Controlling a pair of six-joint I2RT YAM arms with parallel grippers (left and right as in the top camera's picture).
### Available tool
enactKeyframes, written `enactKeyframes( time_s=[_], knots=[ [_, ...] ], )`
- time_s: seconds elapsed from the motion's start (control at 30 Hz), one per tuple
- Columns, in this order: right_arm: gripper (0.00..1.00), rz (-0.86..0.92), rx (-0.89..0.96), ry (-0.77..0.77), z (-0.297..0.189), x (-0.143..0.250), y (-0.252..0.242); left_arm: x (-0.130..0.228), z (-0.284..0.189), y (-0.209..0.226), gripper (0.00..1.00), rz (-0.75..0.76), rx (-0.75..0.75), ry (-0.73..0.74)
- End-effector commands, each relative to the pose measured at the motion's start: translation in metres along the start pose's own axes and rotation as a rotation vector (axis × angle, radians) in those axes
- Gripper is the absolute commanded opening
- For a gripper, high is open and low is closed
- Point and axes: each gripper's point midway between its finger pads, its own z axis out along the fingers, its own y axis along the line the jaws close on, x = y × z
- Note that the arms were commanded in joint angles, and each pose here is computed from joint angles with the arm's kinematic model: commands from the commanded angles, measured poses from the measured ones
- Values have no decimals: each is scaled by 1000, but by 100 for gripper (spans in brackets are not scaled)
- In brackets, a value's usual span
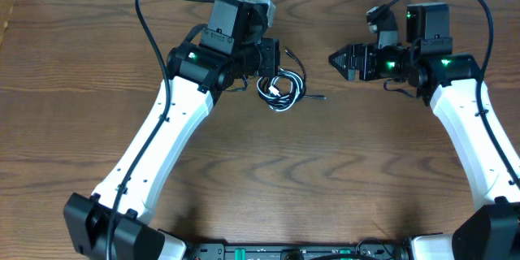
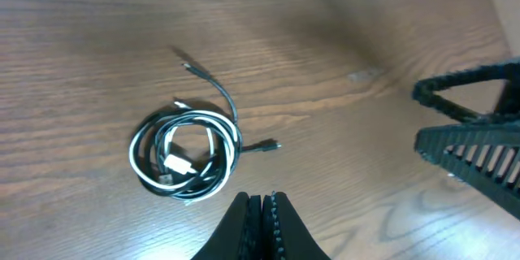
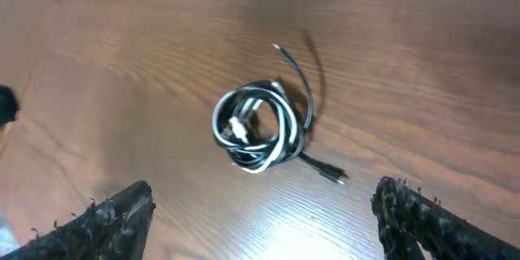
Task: Untangle cables
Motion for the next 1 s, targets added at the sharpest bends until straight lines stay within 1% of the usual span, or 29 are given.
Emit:
enactKeyframes(
  time_s=[0.0, 0.03, 0.07, 0.13, 0.2, 0.4, 0.43, 0.5, 0.6, 0.63, 0.7, 0.77, 0.83, 0.9, 0.97],
  knots=[
    [83, 33, 91, -7, 0, -3, -13, 5, 18, 13, 15, -22, -50, 38],
    [83, 35, 103, -5, 0, -3, -15, 9, 25, 17, 23, -28, -57, 55],
    [82, 40, 118, 1, 0, -1, -18, 13, 34, 21, 26, -34, -64, 76],
    [82, 53, 143, 10, -1, 2, -23, 20, 49, 28, 30, -44, -79, 114],
    [83, 59, 162, 19, -1, 5, -26, 28, 65, 37, 31, -71, -101, 148],
    [83, 70, 172, 40, -2, 10, -28, 61, 100, 62, 31, -209, -177, 269],
    [83, 70, 178, 40, -2, 10, -29, 72, 109, 68, 31, -273, -202, 303],
    [83, 71, 195, 43, -2, 11, -31, 81, 119, 74, 31, -335, -226, 330],
    [83, 75, 200, 50, -2, 13, -33, 95, 133, 83, 21, -421, -262, 367],
    [83, 76, 200, 51, -2, 14, -33, 100, 138, 86, 20, -442, -274, 380],
    [84, 79, 202, 58, -2, 15, -33, 108, 145, 95, 20, -467, -309, 395],
    [84, 82, 203, 64, -2, 17, -34, 116, 147, 107, 20, -487, -377, 403],
    [84, 85, 204, 70, -1, 18, -34, 123, 146, 122, 20, -494, -459, 404],
    [84, 87, 204, 73, -1, 19, -35, 125, 144, 130, 20, -486, -503, 401],
    [84, 88, 205, 76, 0, 19, -35, 124, 142, 135, 24, -474, -536, 389]
  ],
)
